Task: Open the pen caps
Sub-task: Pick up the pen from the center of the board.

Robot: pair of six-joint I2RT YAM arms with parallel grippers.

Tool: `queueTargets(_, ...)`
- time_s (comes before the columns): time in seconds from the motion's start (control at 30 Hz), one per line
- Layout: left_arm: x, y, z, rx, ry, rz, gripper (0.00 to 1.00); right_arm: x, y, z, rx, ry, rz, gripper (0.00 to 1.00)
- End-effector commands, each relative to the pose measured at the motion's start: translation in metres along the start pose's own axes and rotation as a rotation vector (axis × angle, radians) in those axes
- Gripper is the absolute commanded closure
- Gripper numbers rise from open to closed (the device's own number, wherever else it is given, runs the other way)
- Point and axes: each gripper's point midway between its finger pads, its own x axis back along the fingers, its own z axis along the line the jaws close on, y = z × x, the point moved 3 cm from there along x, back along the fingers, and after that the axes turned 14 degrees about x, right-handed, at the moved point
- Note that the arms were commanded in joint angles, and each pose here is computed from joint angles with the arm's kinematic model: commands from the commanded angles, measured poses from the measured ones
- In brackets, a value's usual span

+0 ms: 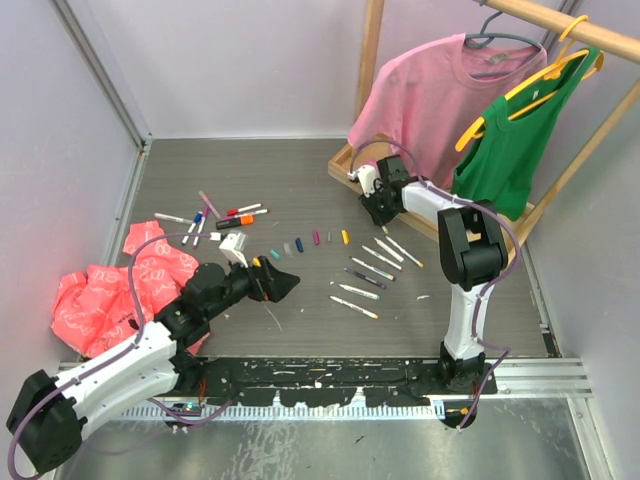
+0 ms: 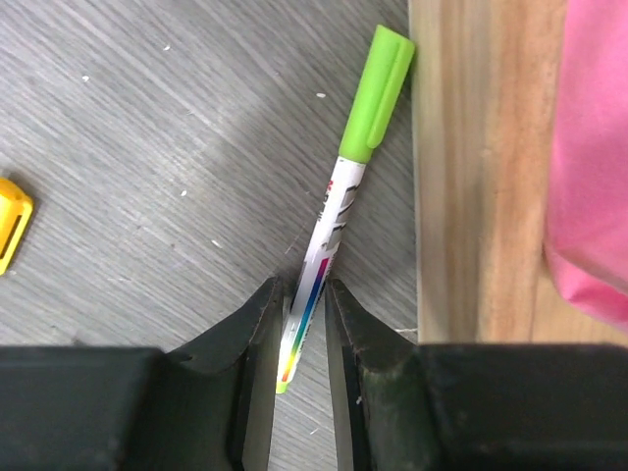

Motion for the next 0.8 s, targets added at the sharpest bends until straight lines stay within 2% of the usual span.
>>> queueTargets(0.0, -0.003, 0.012, -0.018, 0.012, -0.082, -0.048, 0.05, 0.002, 0.004, 0.013, -0.032, 0.084, 0.004, 0.70)
queueTargets(0.27, -0.007, 0.011, -0.029, 0.054, -0.151, -0.040, 0.01, -0.014, -0.007, 0.022, -0.074, 0.143, 0.074, 0.69)
queueTargets(0.33, -0.009, 0.013, -0.034, 0.063, -0.175, -0.043, 0.01, -0.015, -0.008, 0.023, -0.082, 0.152, 0.078, 0.75)
queueTargets(0.47, -0.015, 0.017, -0.045, 0.077, -0.216, -0.038, 0.02, -0.014, -0.004, 0.024, -0.094, 0.162, 0.063, 0.94)
queueTargets(0.53, -0.019, 0.018, -0.051, 0.083, -0.236, -0.031, 0.02, -0.007, 0.004, 0.022, -0.100, 0.158, 0.028, 0.99)
queueTargets(0.77, -0.036, 0.019, -0.067, 0.122, -0.329, -0.001, 0.02, 0.033, 0.043, 0.026, -0.121, 0.217, -0.195, 0.99)
